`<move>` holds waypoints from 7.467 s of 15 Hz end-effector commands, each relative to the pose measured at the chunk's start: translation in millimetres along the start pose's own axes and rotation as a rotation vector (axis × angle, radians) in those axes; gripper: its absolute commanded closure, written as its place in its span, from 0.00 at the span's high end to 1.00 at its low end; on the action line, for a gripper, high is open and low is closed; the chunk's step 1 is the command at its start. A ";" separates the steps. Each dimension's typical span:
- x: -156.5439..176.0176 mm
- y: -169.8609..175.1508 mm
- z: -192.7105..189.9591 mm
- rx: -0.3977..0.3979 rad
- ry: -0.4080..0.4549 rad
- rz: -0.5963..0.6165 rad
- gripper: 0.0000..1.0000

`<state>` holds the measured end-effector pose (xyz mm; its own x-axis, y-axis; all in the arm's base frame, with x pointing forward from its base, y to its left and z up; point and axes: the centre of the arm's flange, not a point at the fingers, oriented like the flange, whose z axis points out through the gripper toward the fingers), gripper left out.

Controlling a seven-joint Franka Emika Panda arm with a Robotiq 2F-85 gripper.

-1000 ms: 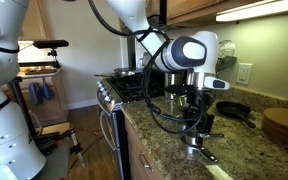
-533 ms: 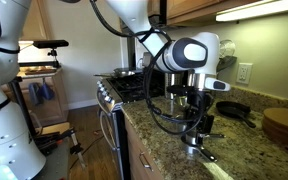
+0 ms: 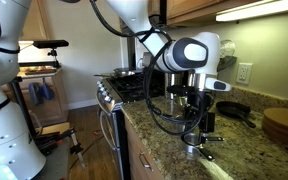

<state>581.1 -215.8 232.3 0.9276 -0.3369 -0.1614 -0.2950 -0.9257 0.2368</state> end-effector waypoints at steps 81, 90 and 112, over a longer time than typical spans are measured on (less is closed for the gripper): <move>17.5 13.6 6.2 0.016 0.023 -0.464 1.00; 17.3 0.6 16.3 0.063 0.016 -0.429 1.00; 7.1 9.8 5.2 0.042 0.020 -0.405 0.54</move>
<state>591.1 -228.4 206.5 0.9692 0.0759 -0.2342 0.1030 -0.9890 0.1058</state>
